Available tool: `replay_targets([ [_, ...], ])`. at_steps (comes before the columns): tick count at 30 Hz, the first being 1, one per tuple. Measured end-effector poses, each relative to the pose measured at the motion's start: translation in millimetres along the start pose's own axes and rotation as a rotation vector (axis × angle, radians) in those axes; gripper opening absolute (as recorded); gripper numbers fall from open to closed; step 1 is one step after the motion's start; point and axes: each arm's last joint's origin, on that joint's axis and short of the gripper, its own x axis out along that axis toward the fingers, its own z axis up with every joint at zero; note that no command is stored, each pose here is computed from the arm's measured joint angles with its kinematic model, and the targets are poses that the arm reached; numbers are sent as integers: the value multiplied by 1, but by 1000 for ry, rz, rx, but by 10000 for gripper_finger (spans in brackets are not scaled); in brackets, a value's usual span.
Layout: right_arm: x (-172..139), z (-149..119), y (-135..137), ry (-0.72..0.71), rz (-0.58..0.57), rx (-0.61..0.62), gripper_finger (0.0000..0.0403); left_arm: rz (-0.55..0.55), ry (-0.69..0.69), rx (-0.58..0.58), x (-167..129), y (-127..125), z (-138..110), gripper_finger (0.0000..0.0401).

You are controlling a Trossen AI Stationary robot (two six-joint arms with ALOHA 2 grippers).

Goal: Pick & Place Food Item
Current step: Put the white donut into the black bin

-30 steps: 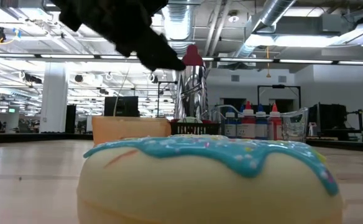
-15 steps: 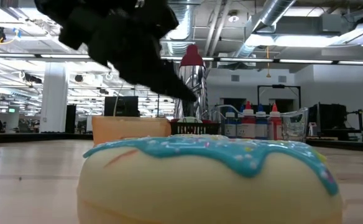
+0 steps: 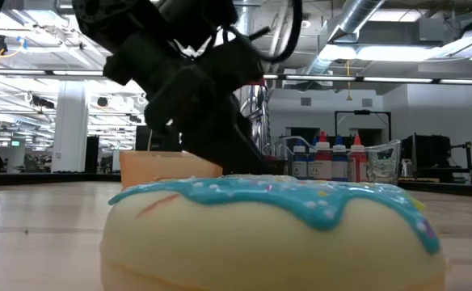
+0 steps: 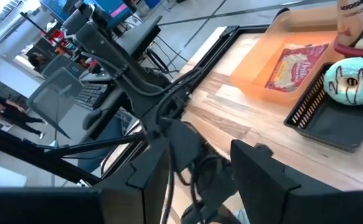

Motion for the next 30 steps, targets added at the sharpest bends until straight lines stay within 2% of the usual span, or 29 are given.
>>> replay_targets([
  [11, -3, -2, 1, 1, 7, -8, 164, -29, 45, -19, 3, 9, -5, 235],
  [19, -3, -2, 1, 2, 6, -14, 164, -69, 67, -41, 3, 8, -7, 205],
  [30, -3, -2, 1, 1, 5, -20, 164, -67, 49, -109, 3, 9, -5, 145],
])
